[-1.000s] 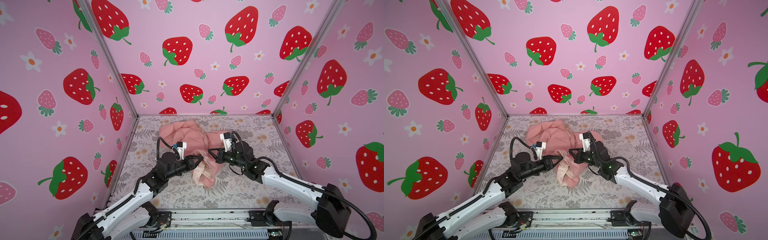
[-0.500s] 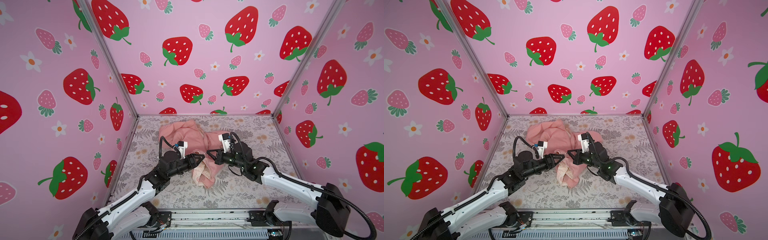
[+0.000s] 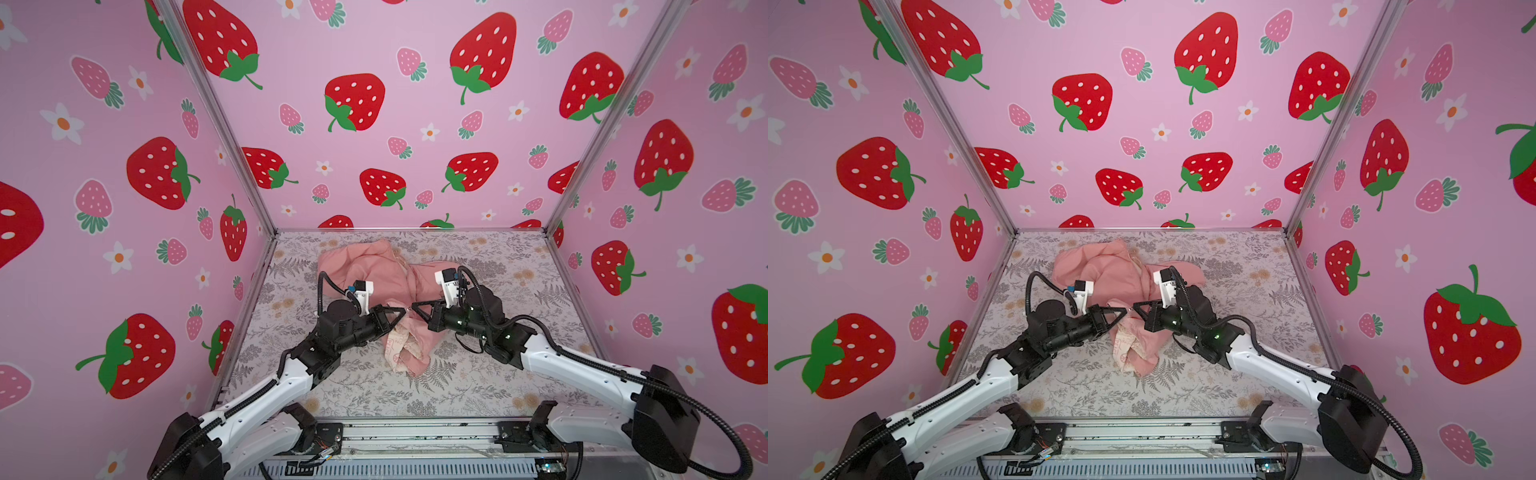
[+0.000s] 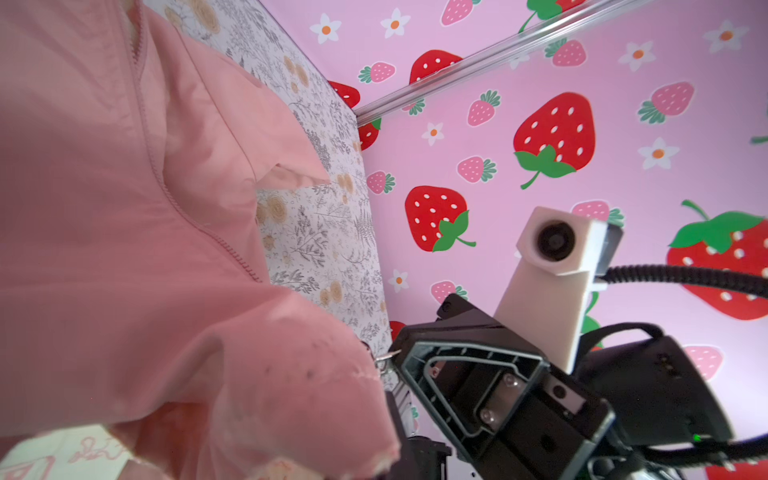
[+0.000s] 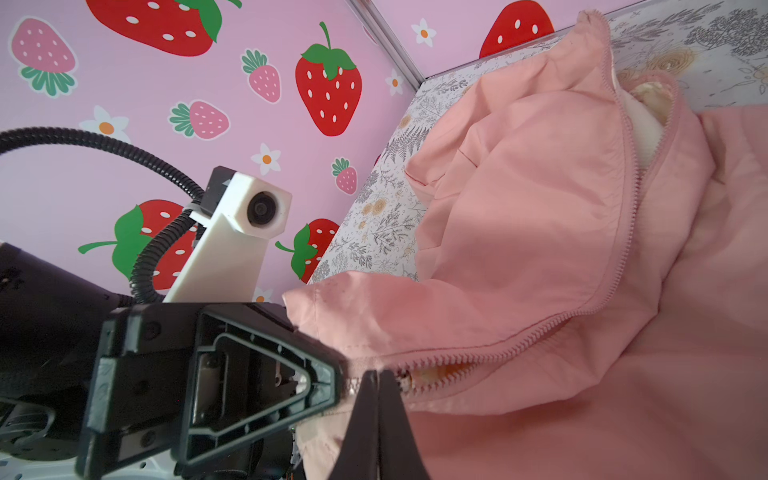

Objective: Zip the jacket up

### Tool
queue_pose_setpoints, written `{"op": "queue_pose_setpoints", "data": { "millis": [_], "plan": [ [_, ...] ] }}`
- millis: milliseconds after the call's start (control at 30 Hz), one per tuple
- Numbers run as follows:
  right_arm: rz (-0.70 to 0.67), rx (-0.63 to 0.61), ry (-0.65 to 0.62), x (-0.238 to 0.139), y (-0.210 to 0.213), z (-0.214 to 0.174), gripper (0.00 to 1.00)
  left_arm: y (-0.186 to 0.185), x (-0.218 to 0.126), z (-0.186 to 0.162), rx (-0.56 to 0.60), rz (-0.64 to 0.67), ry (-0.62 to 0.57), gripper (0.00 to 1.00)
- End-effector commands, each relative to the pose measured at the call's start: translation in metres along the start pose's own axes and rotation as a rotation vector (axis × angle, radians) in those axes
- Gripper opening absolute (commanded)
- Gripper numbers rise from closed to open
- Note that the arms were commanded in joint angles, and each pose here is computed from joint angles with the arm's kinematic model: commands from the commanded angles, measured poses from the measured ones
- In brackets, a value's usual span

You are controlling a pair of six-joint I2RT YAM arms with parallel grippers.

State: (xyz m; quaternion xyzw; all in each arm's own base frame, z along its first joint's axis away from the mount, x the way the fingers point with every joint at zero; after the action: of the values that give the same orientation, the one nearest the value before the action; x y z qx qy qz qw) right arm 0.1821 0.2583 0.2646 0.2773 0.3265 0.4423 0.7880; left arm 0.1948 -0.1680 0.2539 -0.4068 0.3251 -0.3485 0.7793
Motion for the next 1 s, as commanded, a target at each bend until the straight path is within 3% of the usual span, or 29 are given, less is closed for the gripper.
{"op": "queue_pose_setpoints", "data": {
  "millis": [0,500,700,967],
  "plan": [
    [-0.061,-0.013,-0.046,0.002,-0.015,0.009,0.00,-0.005,-0.014,0.008,0.011,0.005,-0.034,0.00],
    [-0.230,-0.016,-0.107,0.006,-0.070,0.061,0.00,0.006,-0.050,0.029,0.044,0.162,-0.046,0.00],
    [-0.283,-0.019,-0.158,-0.001,-0.086,0.093,0.00,0.002,-0.054,0.059,0.117,0.264,-0.042,0.00],
    [-0.332,-0.031,-0.259,-0.024,-0.092,0.141,0.00,-0.026,-0.049,0.111,0.233,0.296,-0.061,0.00]
  ]
}}
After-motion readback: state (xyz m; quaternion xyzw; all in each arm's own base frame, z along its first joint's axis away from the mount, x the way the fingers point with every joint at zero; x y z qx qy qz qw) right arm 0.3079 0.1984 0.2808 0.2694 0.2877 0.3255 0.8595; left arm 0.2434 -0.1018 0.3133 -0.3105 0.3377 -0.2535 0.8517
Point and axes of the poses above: each gripper's point midway between its finger pads, its own x axis out along the fingers, its own y axis along the line the jaws close on, z = x × y, the point moved 10 cm from there along -x, back along the fingers, and after that the axes turned 6 degrees about x, right-handed, at the moved point
